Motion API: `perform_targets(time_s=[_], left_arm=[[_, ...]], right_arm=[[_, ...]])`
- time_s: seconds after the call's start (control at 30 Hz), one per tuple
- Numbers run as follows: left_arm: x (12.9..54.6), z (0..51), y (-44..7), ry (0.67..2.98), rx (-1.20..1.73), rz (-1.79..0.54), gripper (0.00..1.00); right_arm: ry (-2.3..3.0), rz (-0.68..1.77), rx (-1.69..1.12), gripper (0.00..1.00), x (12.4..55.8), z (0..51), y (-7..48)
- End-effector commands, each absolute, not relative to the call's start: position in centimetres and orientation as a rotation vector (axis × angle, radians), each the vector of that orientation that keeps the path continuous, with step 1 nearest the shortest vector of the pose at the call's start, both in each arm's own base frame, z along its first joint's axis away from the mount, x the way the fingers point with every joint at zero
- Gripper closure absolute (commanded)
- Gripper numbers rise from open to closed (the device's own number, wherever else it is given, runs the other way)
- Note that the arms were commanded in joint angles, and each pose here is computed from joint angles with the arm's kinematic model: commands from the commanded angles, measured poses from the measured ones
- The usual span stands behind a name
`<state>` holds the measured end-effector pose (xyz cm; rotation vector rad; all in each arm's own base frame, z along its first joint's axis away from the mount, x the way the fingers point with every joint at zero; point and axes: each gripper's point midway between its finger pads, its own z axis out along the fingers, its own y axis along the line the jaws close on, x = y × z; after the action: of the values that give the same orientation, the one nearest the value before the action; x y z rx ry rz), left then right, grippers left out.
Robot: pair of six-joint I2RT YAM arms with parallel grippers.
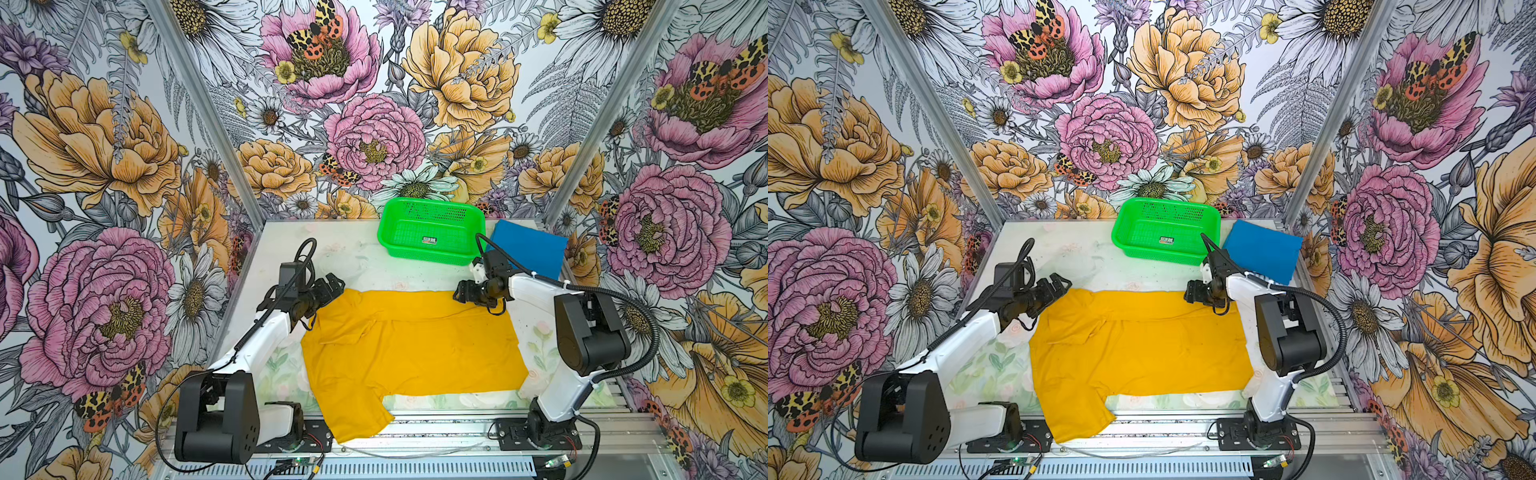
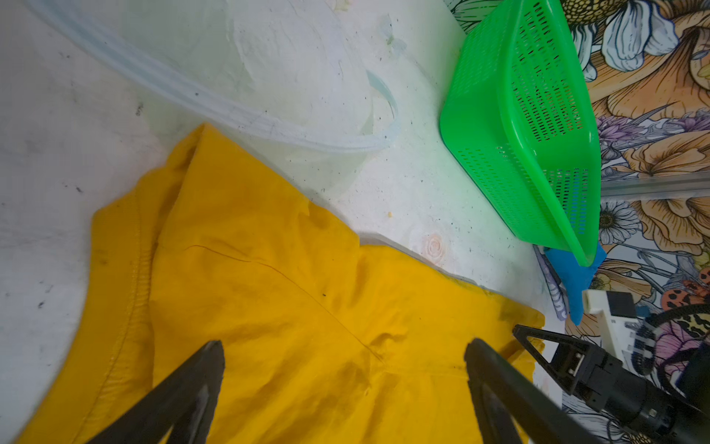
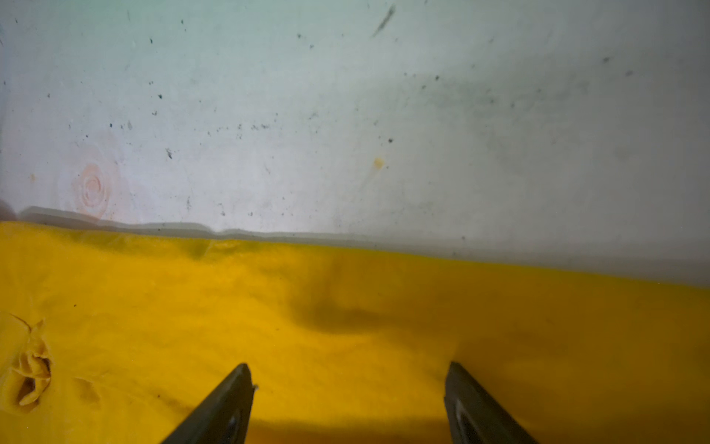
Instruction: Fold and stack the t-shirts
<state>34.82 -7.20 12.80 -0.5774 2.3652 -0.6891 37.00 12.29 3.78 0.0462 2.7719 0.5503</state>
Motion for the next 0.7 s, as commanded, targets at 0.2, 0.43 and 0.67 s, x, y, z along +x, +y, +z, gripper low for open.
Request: perform_targets(time_s=[0.2,0.43,0.67], left_arm=[[35.4,13.4,-8.3,2.341,-0.540,-0.742,0.01],[35.3,13.3,-8.6,2.347,-0.534,-0.742,0.01],[34.3,10.5,-6.8,2.430,-0.655,-0.637,0.01]], right_arm=[[2.836,0.488,0.041,0.19,28.4,5.0,11.5],[2.757,0.455,0.096,0.17,27.4,7.6,10.3],[2.723,0.301,0.194,0.14,31.6,7.8,7.5]])
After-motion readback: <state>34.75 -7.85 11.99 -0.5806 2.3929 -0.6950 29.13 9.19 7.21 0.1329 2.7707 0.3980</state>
